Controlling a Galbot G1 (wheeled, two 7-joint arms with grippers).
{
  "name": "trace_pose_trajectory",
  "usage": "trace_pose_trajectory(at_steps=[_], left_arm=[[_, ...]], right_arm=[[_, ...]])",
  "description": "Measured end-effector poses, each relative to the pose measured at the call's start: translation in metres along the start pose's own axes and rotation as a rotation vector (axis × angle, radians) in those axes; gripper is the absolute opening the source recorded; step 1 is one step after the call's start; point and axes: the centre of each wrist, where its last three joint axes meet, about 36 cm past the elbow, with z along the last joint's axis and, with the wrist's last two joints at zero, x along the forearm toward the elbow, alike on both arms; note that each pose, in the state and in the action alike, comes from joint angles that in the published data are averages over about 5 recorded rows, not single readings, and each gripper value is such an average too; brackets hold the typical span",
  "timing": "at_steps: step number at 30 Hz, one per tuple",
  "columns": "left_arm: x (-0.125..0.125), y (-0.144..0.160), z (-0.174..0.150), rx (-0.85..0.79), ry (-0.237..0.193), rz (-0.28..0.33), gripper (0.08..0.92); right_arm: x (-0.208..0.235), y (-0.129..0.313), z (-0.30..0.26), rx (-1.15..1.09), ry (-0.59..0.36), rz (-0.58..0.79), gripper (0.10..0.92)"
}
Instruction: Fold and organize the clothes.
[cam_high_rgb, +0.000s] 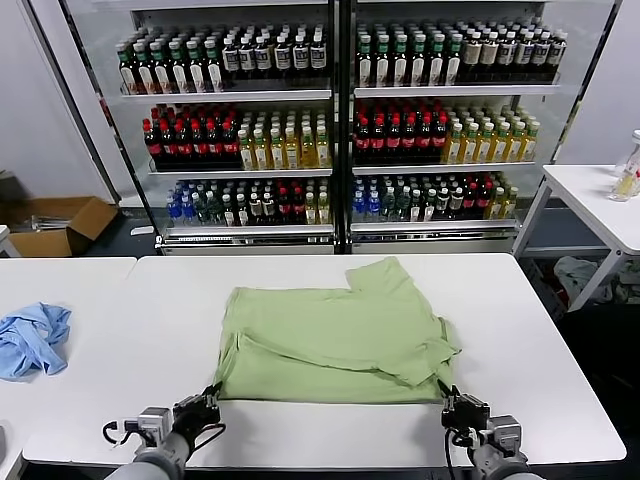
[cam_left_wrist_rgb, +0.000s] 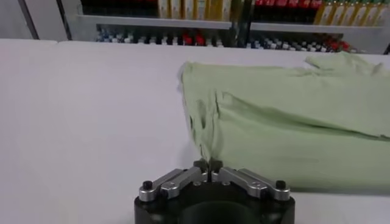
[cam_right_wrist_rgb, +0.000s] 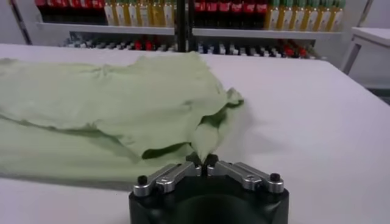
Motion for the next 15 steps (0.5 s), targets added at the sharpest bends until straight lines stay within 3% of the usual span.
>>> trace_pose_trajectory(at_steps=[12, 15], left_arm=[[0.053, 0.015, 0.012, 0.008, 0.019, -0.033, 0.084], [0.06, 0.016, 0.013, 0.006, 0.028, -0.034, 0.091]], right_arm=[[0.029, 0.012, 0.014, 0.041, 0.009, -0.015, 0.132], [0.031, 0.013, 0.016, 0.056, 0.002, -0.014, 0.173]])
